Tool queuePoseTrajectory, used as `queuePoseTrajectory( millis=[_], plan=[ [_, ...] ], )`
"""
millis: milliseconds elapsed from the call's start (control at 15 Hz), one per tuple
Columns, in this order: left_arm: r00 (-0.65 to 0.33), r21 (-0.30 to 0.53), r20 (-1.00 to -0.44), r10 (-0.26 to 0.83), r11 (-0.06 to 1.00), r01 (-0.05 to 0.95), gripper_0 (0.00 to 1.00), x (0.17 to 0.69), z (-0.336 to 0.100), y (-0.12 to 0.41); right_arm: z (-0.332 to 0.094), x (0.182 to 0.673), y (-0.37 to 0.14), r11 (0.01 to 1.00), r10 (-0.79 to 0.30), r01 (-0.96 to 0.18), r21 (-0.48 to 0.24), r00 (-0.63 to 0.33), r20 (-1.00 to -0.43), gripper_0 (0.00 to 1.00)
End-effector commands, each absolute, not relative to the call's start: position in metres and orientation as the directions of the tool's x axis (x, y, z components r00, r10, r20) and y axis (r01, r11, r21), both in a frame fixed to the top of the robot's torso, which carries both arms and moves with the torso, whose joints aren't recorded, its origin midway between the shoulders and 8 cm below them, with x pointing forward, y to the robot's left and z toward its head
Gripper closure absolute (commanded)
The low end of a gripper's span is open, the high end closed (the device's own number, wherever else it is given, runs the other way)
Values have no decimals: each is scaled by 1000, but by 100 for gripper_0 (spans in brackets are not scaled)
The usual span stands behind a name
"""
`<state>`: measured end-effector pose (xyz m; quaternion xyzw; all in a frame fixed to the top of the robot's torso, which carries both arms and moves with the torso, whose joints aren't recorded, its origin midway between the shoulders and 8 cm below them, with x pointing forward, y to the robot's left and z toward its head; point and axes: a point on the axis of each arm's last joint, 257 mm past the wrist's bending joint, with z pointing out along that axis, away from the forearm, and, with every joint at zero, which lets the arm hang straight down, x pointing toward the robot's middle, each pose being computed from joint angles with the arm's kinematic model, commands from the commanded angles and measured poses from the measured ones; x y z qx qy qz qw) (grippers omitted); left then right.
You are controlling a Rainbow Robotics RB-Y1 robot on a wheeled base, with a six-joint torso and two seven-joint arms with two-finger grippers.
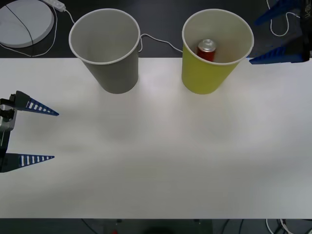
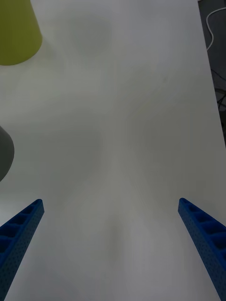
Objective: Put the can into the green bin and the plastic bottle into the gray bin
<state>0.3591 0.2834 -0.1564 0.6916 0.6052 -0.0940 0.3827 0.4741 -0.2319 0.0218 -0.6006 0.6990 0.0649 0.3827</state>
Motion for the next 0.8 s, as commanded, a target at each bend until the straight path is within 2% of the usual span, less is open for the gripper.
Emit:
queuePoseTrajectory(
  millis=[67,400,800],
  plan=[
    [250,416,-593,765,26,909,0,359,-156,283,9,454,-241,183,-779,-904,-386,106,-618,0],
    [250,416,-593,765,26,909,0,359,-156,283,-31,424,-261,80,-740,-916,-392,209,-639,0],
    [250,416,-593,765,26,909,0,359,-156,283,-64,406,-288,57,-732,-901,-430,255,-631,0]
  ],
)
